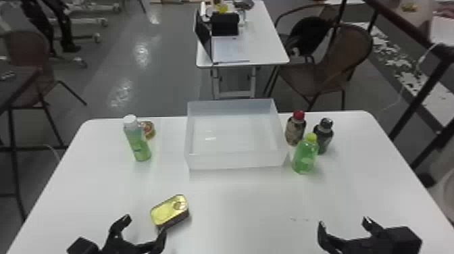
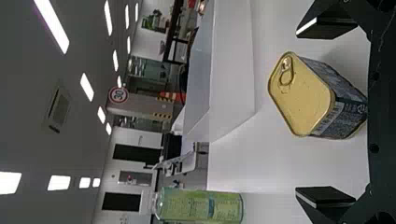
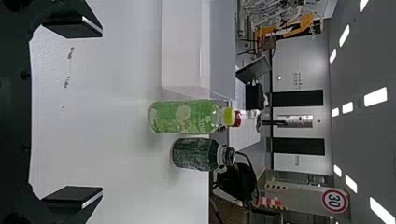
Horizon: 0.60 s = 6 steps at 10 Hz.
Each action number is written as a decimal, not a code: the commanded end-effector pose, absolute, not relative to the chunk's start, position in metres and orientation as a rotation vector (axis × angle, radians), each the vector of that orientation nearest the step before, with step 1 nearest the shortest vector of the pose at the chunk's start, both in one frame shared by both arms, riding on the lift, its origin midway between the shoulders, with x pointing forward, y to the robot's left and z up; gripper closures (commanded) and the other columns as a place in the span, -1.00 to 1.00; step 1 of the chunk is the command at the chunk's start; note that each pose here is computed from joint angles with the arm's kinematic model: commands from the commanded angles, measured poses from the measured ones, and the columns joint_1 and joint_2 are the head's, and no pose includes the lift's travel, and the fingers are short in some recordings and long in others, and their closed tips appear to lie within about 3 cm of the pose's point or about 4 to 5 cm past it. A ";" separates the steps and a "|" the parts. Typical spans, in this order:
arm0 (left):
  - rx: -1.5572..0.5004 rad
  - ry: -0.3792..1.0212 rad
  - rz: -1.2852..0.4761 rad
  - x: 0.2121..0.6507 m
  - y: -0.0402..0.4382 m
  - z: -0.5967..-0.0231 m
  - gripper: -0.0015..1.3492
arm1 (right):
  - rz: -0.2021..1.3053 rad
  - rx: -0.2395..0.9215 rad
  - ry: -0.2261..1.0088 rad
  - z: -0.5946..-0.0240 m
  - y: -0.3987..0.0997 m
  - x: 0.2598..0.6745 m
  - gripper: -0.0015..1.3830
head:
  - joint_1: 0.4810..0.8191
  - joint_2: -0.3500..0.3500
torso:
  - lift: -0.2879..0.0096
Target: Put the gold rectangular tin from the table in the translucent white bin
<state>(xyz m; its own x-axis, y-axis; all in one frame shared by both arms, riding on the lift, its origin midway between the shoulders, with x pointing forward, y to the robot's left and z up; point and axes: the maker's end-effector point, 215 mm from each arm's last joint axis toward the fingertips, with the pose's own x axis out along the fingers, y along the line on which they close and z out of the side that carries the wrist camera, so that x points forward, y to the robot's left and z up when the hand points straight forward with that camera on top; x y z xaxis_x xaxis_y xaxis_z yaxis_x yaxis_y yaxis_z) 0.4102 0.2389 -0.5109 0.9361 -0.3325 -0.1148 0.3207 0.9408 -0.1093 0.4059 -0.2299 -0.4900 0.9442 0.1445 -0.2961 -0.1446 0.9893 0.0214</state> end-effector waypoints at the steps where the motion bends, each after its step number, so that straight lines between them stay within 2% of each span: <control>1: -0.012 0.151 -0.360 0.417 0.251 -0.511 -0.82 | 0.147 0.000 0.305 -0.491 -0.230 0.405 -0.85 | 0.27 0.04 | 0.75; 4: 0.145 0.232 -0.506 0.424 0.249 -0.523 -0.82 | 0.148 0.009 0.309 -0.493 -0.228 0.404 -0.85 | 0.27 0.09 | 0.75; 6: 0.211 0.287 -0.644 0.421 0.230 -0.533 -0.83 | 0.146 0.015 0.310 -0.494 -0.227 0.404 -0.85 | 0.27 0.06 | 0.75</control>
